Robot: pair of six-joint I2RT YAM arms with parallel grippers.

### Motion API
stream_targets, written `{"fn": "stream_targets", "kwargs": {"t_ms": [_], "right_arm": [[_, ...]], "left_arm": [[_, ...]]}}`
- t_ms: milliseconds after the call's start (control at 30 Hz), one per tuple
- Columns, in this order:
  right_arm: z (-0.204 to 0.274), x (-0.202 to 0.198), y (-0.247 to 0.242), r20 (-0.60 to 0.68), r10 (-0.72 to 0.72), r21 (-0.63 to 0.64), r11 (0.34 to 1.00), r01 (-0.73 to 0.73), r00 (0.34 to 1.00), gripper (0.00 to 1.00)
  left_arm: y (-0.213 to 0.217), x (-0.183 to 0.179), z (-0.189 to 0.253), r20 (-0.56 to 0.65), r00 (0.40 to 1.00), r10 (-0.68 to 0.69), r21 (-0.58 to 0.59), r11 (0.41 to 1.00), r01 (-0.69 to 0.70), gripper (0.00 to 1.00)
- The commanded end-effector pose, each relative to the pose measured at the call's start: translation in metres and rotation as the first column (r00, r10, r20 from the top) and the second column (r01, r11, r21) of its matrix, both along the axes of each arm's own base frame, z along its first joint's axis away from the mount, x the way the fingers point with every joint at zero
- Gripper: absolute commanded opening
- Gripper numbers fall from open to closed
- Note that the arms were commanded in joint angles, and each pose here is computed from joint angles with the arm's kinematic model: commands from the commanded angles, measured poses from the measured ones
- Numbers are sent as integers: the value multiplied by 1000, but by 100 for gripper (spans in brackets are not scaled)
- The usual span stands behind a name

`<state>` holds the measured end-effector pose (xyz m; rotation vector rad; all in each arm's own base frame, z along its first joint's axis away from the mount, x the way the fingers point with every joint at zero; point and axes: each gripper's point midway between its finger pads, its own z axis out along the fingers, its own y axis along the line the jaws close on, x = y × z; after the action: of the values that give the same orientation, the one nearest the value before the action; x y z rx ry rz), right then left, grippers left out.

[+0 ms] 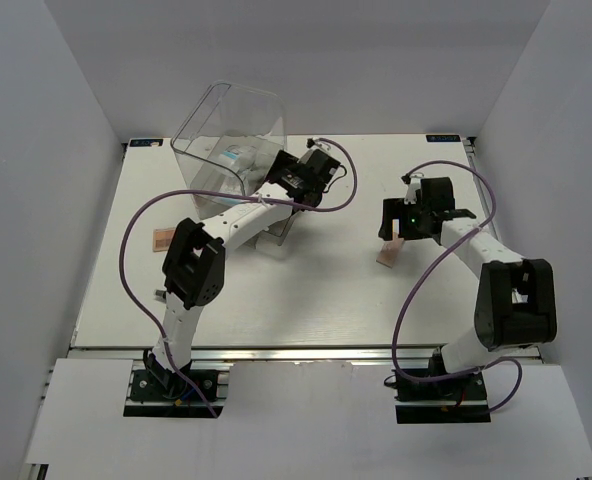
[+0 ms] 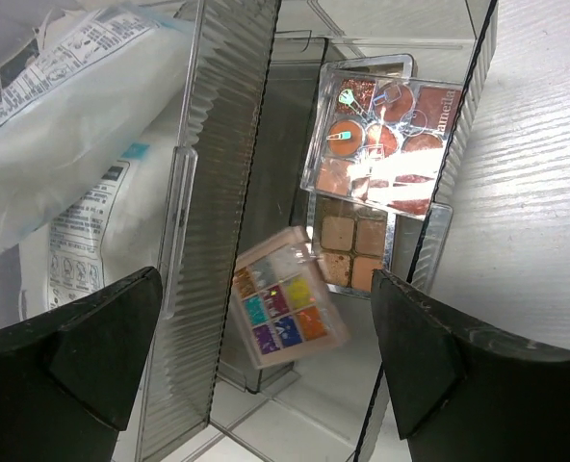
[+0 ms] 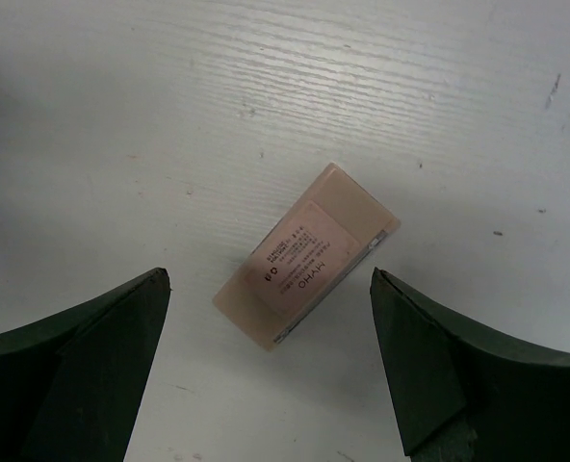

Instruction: Organize the makeup

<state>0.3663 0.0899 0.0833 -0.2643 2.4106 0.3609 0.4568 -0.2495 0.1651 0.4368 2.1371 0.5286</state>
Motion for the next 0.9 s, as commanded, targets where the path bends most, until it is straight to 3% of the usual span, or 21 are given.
{"fn": "stream_targets", "kwargs": {"t_ms": [0,200,367,400,433,500,700,733,867], "right_arm": [[4,3,-13,-54,-176,-32,984,174,983,89],[-16,2,-23,-112,-270,-152,956,252,956,89],[-37,0,-18,-154,-283,-237,941,243,947,89],[-40,-1,-18,-157,-292,-254,935,247,944,89],[-43,-2,-15,-166,-294,-259,934,246,941,89],[-52,-2,-15,-184,-311,-277,927,254,933,89],[-67,-7,-22,-214,-353,-326,905,274,911,85],[-70,-9,-23,-222,-353,-330,904,271,909,84],[-83,-14,-17,-259,-319,-315,920,233,912,66]], "left_arm": [[4,-1,27,36,998,41,-61,997,-39,98],[-5,-9,69,78,996,41,-221,975,-23,98],[-5,-35,111,127,991,31,-432,902,27,98],[-2,-45,139,177,984,30,-506,860,65,98],[2,-55,124,151,988,39,-528,848,48,98],[12,-72,147,186,981,51,-608,790,74,98],[72,-103,136,115,967,226,-728,682,-73,98],[83,-111,146,116,958,262,-776,627,-78,98],[151,-121,115,29,906,421,-838,505,-208,98]]}}
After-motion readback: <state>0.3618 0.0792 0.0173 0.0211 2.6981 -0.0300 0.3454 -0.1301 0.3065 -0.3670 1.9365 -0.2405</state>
